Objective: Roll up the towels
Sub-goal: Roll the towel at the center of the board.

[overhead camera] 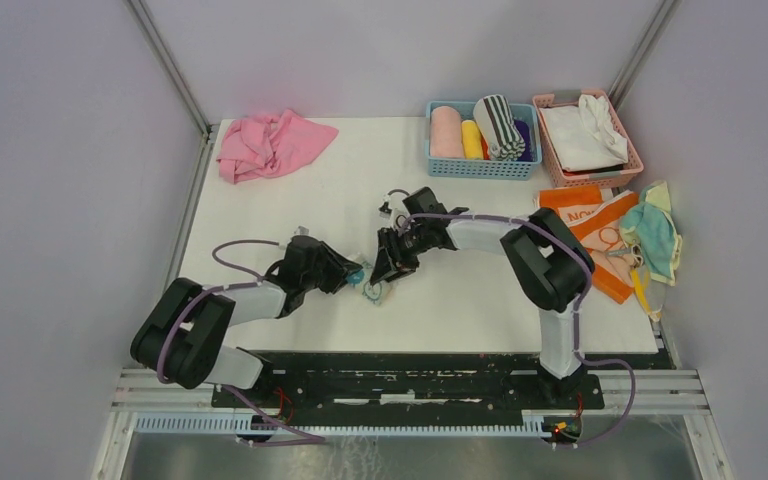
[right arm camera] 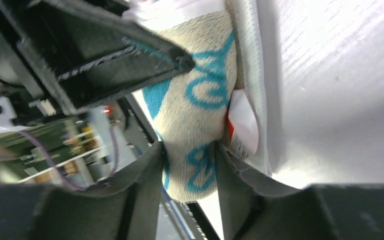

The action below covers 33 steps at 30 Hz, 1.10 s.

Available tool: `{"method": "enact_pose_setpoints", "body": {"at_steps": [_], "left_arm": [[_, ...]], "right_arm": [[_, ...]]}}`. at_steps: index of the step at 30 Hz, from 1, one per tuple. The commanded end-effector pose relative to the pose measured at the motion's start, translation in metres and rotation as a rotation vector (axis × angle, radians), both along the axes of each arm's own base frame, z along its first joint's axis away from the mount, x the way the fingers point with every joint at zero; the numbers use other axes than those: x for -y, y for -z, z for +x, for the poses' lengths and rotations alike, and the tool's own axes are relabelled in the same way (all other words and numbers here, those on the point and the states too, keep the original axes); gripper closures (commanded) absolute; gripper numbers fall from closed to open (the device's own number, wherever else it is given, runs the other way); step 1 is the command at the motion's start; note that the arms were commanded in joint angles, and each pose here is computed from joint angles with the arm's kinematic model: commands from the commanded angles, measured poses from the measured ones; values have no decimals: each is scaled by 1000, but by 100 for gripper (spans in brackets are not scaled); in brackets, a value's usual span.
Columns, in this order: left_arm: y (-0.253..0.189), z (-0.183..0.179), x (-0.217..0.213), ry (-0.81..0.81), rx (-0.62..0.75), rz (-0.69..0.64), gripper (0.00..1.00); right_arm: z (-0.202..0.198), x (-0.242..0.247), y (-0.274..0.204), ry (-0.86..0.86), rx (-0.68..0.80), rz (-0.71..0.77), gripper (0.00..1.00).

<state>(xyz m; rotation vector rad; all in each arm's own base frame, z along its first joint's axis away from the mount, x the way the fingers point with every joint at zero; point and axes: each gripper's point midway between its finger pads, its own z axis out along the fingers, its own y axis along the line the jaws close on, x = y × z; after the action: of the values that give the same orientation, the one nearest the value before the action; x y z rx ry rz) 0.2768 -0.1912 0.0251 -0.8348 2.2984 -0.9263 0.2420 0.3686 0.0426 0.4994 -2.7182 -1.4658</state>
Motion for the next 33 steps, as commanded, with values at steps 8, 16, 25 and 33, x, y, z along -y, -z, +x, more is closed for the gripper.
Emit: {"method": "enact_pose_setpoints", "body": {"at_steps": [8, 16, 25, 33], "left_arm": [[27, -16, -31, -58, -183, 260, 64], [19, -14, -27, -52, -212, 297, 64], [19, -14, -25, -53, -227, 291, 64], [20, -13, -21, -46, -237, 287, 64]], "right_arm": [[14, 35, -77, -104, 937, -424, 30], [-6, -9, -73, -200, 1276, -511, 24], [-7, -37, -33, -273, 1376, -513, 23], [-5, -31, 16, -321, 1339, -596, 25]]}}
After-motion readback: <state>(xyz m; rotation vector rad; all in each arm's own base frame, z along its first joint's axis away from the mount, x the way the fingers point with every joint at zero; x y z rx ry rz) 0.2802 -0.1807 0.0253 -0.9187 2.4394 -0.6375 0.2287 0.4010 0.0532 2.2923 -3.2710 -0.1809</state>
